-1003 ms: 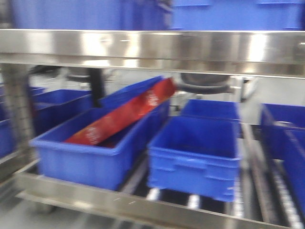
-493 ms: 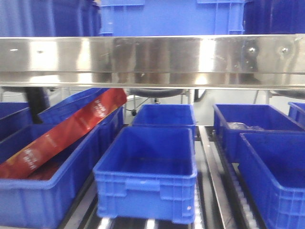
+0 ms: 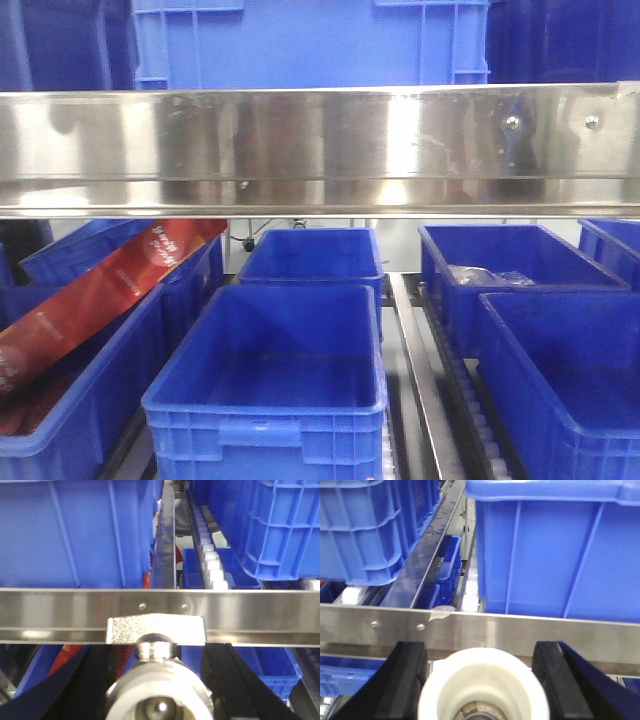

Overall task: Place valve from conveyor to right shelf box
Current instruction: 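Extend both grippers with valves over the blue bins on the shelf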

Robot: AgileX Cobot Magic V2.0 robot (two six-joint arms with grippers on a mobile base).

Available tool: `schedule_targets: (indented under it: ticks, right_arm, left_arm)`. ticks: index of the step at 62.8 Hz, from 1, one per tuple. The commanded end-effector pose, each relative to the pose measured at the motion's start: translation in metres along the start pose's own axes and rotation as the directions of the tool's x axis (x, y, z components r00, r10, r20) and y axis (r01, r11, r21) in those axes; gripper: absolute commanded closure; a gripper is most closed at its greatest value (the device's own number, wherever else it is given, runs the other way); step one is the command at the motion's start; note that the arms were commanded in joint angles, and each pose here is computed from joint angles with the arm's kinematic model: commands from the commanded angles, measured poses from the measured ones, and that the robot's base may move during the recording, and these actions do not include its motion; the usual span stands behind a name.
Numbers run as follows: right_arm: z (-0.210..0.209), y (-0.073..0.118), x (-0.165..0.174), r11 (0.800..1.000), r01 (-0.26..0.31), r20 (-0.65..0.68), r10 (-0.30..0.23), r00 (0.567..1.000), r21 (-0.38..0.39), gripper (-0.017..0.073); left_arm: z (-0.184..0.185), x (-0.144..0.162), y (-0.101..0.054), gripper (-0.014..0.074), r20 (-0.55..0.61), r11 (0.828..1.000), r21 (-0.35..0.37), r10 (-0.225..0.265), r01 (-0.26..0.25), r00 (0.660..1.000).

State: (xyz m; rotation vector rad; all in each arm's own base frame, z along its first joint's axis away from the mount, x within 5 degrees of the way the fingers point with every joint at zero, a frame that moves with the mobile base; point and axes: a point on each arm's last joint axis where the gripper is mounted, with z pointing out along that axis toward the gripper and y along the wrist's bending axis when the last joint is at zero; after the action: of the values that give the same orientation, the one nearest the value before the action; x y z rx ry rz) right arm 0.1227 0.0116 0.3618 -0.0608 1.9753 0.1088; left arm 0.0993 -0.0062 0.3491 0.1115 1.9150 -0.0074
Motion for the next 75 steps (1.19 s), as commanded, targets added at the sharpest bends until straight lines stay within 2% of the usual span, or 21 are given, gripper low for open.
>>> schedule_targets:
  ticks: [1, 75]
  right_arm:
    - [-0.0048, -0.0002, -0.0096, 1.0, 0.008, 0.092, -0.008, 0.996, 0.006, 0.0725]
    - [-0.0048, -0.0002, -0.0096, 1.0, 0.008, 0.092, -0.008, 0.996, 0.006, 0.0725]
  left_arm:
    - [-0.0035, -0.0074, 0.0007, 0.0705, 0.071, 1.0, -0.007, 0.001, 0.0, 0.997]
    - [-0.0035, -0.0074, 0.0007, 0.0705, 0.071, 1.0, -0.007, 0.001, 0.0, 0.997]
